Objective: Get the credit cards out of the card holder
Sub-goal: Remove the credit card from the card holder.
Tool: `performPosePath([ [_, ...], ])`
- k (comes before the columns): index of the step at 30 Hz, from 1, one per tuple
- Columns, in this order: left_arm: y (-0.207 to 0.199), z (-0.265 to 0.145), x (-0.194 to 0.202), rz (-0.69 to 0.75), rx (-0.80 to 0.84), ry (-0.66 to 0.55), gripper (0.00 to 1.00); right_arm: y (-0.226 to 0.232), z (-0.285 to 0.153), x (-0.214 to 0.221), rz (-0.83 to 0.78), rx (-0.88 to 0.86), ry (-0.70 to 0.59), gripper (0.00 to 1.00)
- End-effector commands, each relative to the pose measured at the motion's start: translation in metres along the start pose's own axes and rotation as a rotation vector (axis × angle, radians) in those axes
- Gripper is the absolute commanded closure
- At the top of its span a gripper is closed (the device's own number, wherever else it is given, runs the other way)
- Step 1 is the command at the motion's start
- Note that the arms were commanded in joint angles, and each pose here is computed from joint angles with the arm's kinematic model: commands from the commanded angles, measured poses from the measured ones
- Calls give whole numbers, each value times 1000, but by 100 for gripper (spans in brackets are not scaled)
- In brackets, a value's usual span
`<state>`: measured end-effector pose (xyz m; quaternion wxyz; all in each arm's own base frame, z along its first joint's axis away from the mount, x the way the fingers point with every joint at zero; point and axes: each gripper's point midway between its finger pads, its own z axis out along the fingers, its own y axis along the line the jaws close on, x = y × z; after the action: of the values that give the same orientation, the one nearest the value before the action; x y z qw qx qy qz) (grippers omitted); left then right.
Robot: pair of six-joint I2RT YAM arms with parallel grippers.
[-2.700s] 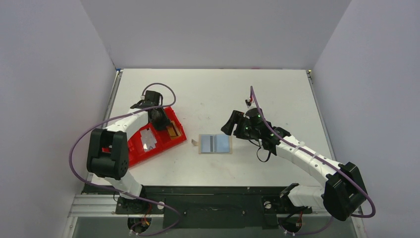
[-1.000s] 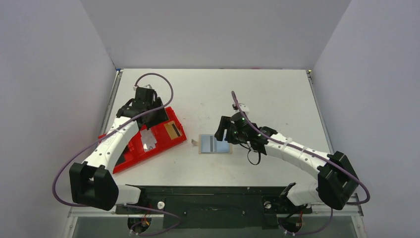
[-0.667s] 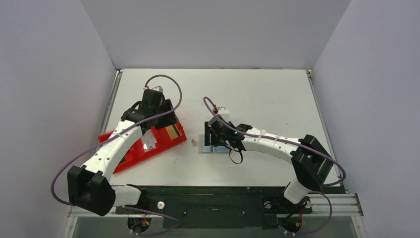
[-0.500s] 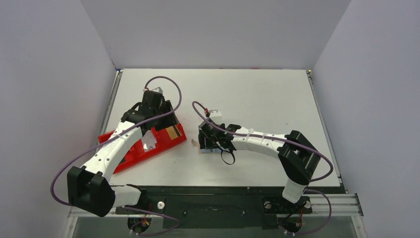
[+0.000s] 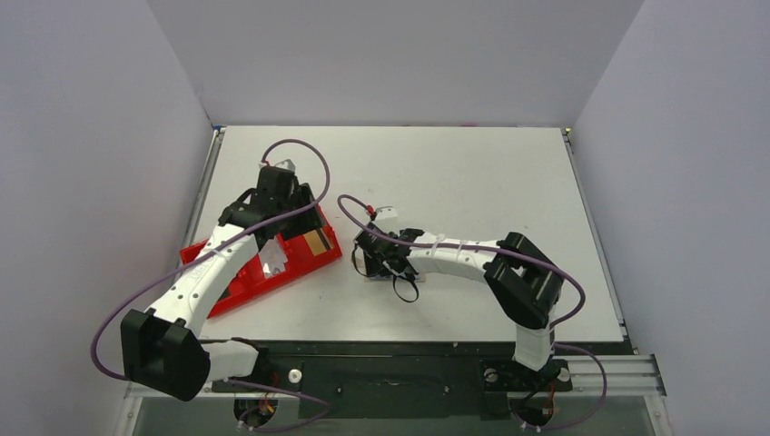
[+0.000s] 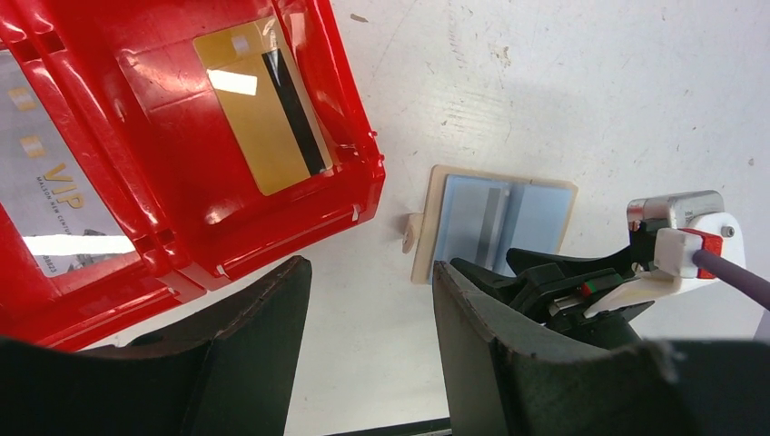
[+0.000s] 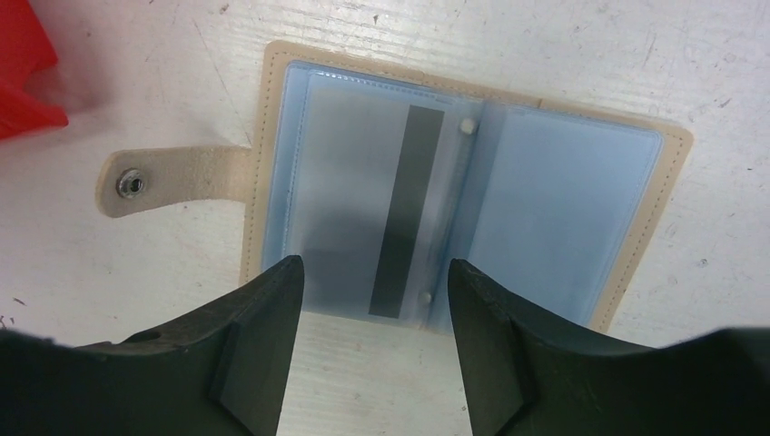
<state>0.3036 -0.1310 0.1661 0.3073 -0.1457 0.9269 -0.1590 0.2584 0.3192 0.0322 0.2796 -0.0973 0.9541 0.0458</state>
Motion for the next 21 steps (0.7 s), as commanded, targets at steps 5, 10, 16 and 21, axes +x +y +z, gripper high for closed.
performPosePath([
  [5, -9, -4, -6, 3, 56, -22, 50, 6, 2, -16, -11, 22, -44, 46],
  [10, -9, -2, -5, 4, 56, -15, 50, 7, 7, -13, -19, 26, -32, 46],
  [16, -11, 1, -5, 1, 60, -9, 50, 5, 12, -5, -30, 32, -11, 52],
  [21, -12, 2, -5, 3, 61, -7, 50, 1, 16, 3, -32, 34, 12, 57],
])
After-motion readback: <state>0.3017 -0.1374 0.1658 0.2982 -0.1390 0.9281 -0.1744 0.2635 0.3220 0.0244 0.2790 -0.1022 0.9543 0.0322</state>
